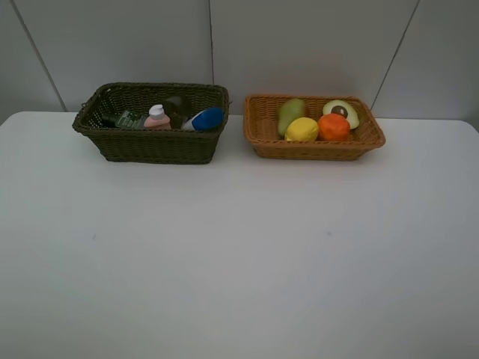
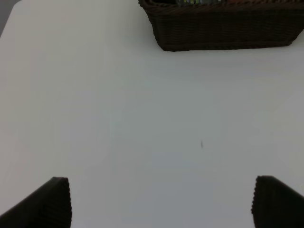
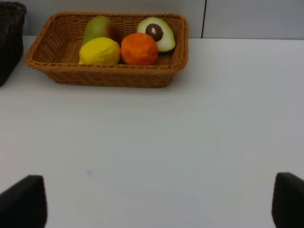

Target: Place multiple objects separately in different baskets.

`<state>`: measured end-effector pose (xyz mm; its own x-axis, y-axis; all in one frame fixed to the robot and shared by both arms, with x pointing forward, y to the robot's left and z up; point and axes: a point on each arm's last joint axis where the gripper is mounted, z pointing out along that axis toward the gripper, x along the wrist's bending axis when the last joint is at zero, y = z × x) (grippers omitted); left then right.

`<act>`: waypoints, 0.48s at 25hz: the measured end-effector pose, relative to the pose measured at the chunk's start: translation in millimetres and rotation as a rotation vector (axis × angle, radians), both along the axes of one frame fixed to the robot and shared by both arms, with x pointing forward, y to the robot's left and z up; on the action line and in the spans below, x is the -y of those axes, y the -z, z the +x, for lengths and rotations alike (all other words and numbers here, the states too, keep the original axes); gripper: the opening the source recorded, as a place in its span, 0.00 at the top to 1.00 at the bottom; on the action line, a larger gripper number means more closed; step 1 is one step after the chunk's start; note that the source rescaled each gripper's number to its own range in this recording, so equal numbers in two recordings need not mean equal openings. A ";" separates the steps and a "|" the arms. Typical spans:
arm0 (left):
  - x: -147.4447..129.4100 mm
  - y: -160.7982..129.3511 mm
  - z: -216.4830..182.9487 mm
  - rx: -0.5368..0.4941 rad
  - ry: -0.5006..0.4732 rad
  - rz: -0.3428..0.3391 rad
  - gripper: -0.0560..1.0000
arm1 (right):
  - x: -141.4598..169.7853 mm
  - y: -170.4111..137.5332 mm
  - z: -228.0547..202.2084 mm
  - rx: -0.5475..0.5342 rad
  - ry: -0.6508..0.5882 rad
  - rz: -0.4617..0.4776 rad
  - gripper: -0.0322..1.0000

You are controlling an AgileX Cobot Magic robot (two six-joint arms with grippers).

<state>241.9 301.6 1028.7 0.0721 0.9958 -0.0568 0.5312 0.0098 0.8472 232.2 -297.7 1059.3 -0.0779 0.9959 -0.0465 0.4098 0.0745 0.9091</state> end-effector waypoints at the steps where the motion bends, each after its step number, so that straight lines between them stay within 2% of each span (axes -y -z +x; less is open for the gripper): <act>1: 0.0 0.0 0.0 0.000 0.000 0.000 0.00 | 0.0 0.0 0.0 0.000 0.000 0.000 0.00; 12: 0.0 0.0 0.0 0.000 0.000 0.000 0.00 | 0.0 0.0 0.0 0.000 0.000 0.001 0.00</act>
<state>241.9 301.6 1028.7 0.0721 0.9958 -0.0568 0.5312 0.0098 0.8472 232.2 -297.7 1059.3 -0.0775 0.9959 -0.0456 0.4099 0.0735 0.9092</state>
